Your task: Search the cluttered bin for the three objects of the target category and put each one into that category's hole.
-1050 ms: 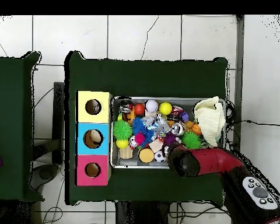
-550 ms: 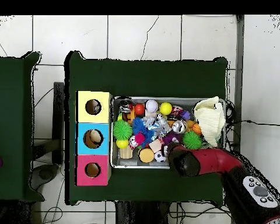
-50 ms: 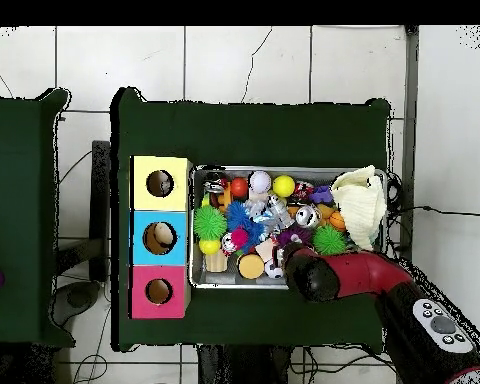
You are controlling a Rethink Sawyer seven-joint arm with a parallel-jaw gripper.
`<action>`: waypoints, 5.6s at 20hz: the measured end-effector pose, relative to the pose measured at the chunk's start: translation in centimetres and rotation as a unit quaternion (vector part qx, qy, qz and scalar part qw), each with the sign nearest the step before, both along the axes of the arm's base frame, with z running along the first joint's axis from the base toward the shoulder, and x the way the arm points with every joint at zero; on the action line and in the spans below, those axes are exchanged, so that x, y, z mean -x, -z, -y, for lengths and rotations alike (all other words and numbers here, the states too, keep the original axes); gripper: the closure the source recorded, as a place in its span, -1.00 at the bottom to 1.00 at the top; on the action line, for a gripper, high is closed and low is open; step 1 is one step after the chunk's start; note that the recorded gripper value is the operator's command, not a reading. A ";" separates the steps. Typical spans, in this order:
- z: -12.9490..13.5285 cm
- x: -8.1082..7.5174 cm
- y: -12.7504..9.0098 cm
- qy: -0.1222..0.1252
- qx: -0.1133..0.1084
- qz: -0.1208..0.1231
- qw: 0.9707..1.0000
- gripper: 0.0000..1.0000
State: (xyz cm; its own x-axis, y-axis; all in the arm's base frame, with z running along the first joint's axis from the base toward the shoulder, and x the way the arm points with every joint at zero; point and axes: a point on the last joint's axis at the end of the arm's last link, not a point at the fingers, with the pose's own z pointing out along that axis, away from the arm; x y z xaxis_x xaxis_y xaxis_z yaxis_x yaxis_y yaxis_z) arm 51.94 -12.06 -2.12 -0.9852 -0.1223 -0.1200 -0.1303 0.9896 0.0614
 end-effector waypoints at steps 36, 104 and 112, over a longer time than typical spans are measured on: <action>-4.9 -6.4 -11.1 -0.058 0.063 -0.011 0.996 1.00; -14.4 -10.1 -26.6 -0.052 0.109 -0.029 0.992 1.00; -16.0 -11.0 -27.4 -0.060 0.110 -0.021 0.992 1.00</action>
